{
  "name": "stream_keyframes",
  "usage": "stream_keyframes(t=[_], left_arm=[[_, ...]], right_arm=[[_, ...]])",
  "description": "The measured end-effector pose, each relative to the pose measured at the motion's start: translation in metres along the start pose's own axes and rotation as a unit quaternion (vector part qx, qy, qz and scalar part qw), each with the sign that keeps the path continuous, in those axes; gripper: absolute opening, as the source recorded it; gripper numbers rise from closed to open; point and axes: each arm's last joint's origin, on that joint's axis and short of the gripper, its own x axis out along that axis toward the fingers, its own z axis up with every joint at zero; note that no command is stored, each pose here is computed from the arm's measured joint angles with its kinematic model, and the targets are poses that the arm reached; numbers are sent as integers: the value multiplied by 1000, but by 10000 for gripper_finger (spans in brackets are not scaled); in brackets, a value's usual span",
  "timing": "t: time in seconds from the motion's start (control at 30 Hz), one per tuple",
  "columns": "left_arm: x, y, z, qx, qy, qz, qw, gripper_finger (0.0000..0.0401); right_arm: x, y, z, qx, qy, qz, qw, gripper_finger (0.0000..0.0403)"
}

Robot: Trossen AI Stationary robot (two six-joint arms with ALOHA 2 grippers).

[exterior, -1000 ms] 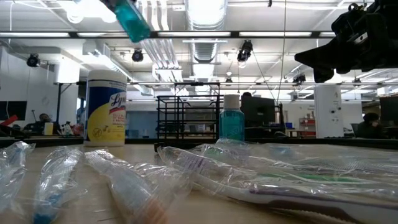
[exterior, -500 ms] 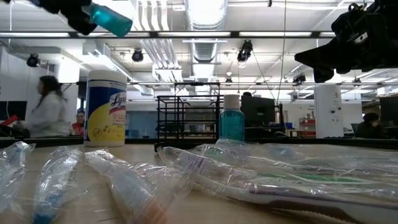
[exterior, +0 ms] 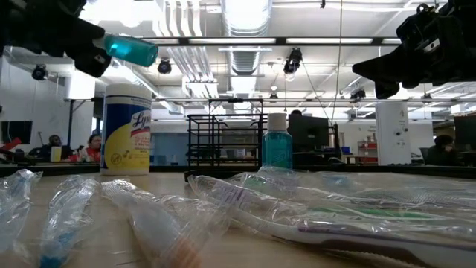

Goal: Pick & Place toothbrushing station
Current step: Put the left blue mouthwash into the wire organizer

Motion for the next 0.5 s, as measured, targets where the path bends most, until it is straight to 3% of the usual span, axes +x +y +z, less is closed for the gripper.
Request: stream_keyframes(t=[0.3, 0.5], left_arm=[[0, 1, -7, 0, 0, -1, 1000, 98], [-3, 1, 20, 4, -18, 41, 999, 98]], right_arm=[[0, 0, 0, -1, 0, 0, 1000, 8], [0, 0, 0, -3, 0, 0, 1000, 8]])
